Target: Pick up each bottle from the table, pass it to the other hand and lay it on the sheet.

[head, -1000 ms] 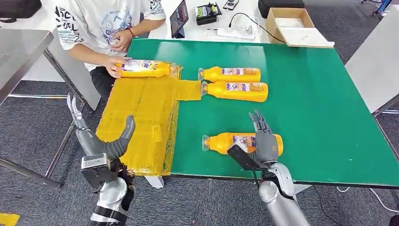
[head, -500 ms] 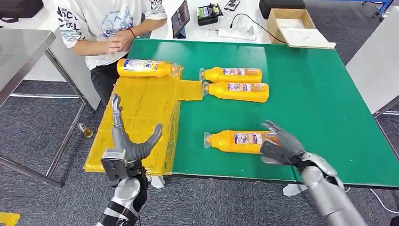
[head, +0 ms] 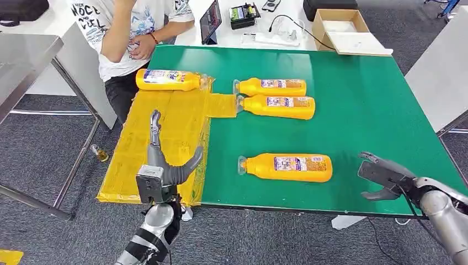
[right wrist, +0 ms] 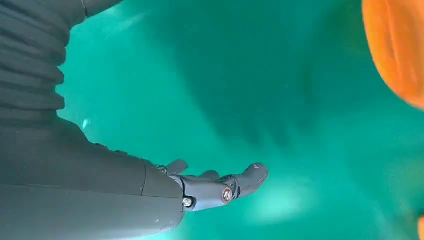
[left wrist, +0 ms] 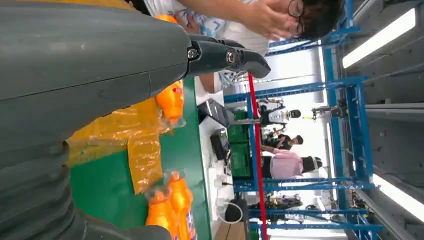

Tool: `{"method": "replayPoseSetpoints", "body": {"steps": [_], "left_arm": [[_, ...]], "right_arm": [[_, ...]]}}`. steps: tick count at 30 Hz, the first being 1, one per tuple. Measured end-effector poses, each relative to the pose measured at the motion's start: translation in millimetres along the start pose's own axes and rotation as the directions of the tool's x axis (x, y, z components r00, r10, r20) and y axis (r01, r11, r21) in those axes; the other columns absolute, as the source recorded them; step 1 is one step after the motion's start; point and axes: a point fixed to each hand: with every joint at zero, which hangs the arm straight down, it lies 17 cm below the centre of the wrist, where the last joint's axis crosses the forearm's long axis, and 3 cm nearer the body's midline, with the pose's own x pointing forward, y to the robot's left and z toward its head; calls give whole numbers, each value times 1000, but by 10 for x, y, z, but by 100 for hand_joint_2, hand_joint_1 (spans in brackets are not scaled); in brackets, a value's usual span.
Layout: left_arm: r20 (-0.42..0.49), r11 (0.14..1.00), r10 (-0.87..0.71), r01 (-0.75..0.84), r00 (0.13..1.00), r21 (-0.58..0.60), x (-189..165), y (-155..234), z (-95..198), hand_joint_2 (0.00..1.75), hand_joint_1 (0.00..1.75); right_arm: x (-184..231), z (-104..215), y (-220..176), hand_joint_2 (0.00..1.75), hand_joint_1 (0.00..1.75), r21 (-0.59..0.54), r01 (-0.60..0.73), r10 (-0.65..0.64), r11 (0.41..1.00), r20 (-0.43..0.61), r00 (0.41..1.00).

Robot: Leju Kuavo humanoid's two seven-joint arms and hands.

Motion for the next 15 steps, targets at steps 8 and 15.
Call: {"method": "replayPoseSetpoints", "body": {"steps": [8, 15], "left_arm": [[-5, 1000, 0, 0, 1000, -8, -22, -30, -8, 175, 0], [5, 999, -18, 18, 1000, -26, 9, -138, 11, 175, 0]], "right_arm": [[33, -15, -199, 175, 0, -9, -25, 25, 1000, 0, 1000], [728, -492, -364, 175, 0, -231, -89, 127, 969, 158, 979]]}}
